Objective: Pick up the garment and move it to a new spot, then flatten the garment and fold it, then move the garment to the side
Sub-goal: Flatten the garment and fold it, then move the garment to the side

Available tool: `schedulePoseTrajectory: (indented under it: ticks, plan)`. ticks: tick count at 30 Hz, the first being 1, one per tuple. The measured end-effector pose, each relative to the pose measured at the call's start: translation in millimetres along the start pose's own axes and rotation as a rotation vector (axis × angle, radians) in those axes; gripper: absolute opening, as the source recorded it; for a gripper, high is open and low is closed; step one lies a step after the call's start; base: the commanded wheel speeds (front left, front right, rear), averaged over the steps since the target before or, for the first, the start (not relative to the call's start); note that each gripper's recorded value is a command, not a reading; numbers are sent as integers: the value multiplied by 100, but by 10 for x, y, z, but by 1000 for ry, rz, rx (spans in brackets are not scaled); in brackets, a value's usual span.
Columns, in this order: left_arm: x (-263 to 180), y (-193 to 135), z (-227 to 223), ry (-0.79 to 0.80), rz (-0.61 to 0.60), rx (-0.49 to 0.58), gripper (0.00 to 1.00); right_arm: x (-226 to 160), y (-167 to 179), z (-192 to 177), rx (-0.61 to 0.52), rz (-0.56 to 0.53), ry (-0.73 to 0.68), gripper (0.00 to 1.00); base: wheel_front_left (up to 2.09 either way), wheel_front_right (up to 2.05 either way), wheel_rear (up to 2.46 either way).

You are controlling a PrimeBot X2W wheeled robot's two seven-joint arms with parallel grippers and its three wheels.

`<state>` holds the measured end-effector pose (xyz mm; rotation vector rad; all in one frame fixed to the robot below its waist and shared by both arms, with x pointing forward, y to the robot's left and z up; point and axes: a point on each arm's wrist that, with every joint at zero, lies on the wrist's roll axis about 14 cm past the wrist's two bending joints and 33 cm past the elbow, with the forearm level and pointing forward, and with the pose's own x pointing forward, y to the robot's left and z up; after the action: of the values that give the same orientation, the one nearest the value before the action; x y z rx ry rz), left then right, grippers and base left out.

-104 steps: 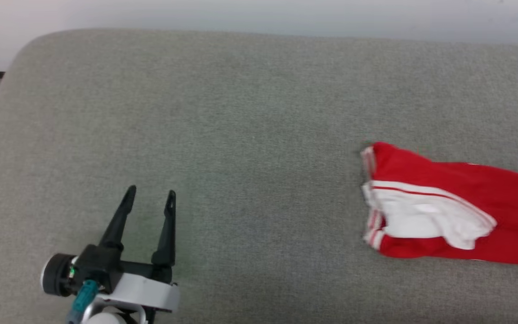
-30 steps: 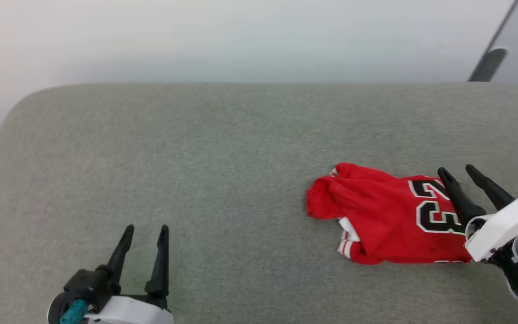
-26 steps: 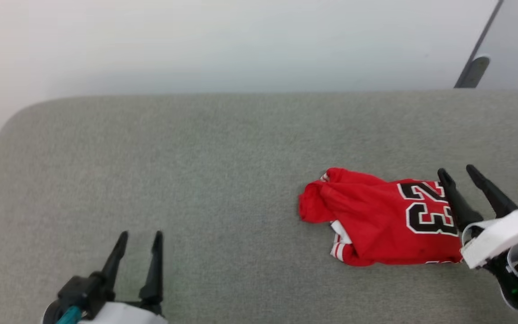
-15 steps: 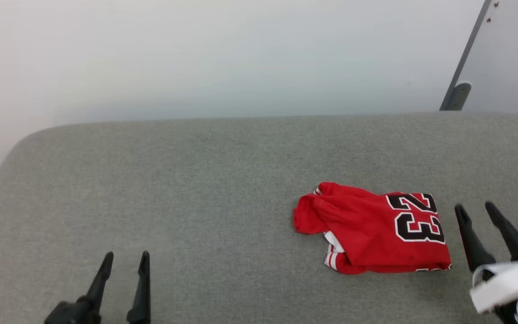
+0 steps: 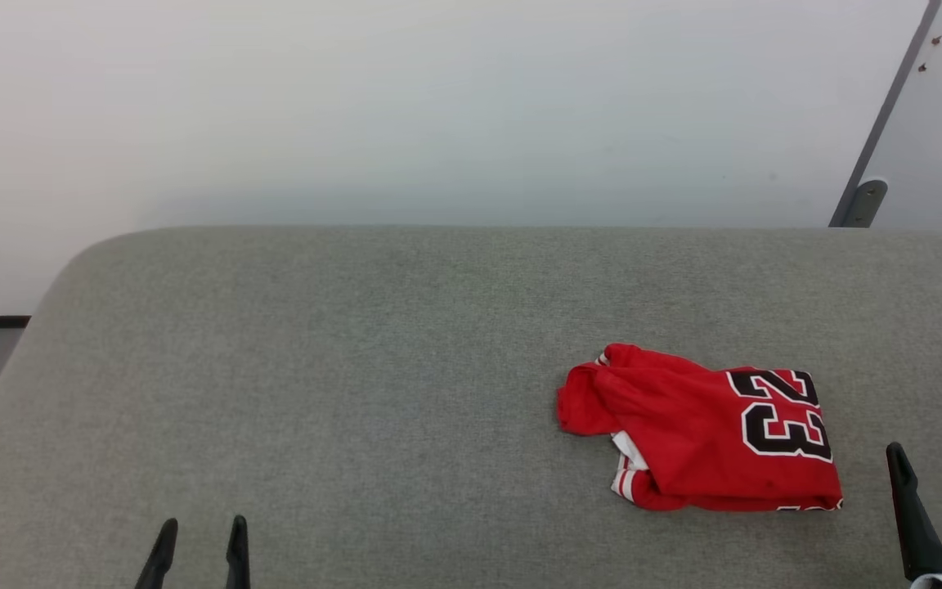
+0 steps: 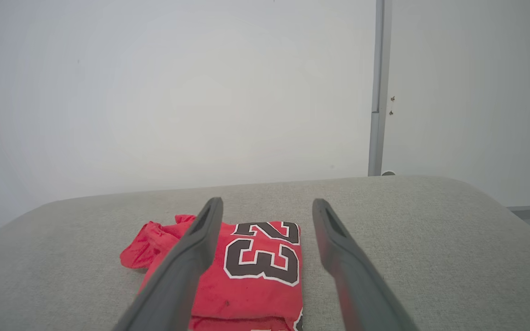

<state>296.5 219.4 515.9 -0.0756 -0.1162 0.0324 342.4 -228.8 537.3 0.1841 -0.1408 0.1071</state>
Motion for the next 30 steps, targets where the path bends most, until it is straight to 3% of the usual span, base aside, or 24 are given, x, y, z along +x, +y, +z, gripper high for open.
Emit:
schedulePoseTrajectory:
  ticks: [15,22,26,30]
  plan:
    - [100,-103,-11,1,-20,-6,100,62,41,-74,18,-9,17,100,0,0,0]
    - [358,-211,26,-22,-44,-19,100,491,119,-28,-16,61,66,100,0,0,0]
    - [534,-306,-30,-13,-67,-29,100,815,79,-122,-92,103,198,100,0,0,0]
    - [678,-343,-91,-3,-76,-30,100,875,-86,-533,-150,106,497,100,0,0,0]
